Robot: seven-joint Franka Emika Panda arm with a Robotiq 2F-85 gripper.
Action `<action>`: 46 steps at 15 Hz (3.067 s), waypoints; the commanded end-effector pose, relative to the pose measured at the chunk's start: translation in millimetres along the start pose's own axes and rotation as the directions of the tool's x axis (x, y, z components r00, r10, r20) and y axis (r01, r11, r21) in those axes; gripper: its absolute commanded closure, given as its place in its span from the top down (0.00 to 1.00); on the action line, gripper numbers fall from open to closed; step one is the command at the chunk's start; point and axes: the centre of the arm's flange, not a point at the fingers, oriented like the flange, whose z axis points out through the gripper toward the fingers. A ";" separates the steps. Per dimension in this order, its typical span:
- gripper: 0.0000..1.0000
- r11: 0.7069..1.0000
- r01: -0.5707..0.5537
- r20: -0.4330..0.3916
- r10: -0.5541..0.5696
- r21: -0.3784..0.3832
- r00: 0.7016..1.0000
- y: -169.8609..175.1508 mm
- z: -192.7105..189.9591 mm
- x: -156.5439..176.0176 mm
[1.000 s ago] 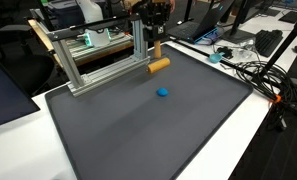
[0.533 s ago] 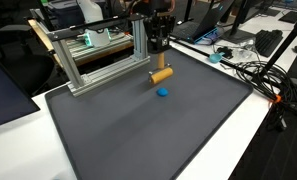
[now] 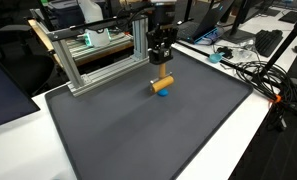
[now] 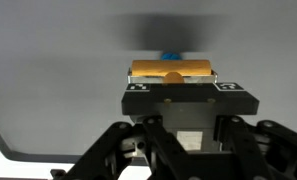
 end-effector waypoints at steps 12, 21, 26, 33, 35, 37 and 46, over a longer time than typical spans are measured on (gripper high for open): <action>0.22 1.000 -0.007 0.069 0.008 -0.006 0.998 -6.1 36.5 13.4; 0.22 1.000 0.004 0.101 -0.004 0.000 0.995 -12.6 53.7 10.6; 0.22 1.000 0.007 0.119 -0.006 0.000 0.993 -13.4 64.8 9.6; 0.22 1.000 0.011 0.161 -0.011 0.002 0.987 -16.2 72.8 8.4; 0.22 1.000 0.014 0.171 -0.014 0.002 0.985 -17.3 75.2 7.6; 0.22 1.000 0.016 0.181 -0.016 0.005 0.983 -18.7 77.5 6.5; 0.22 1.000 0.015 0.207 -0.018 0.015 0.978 -19.7 85.1 2.7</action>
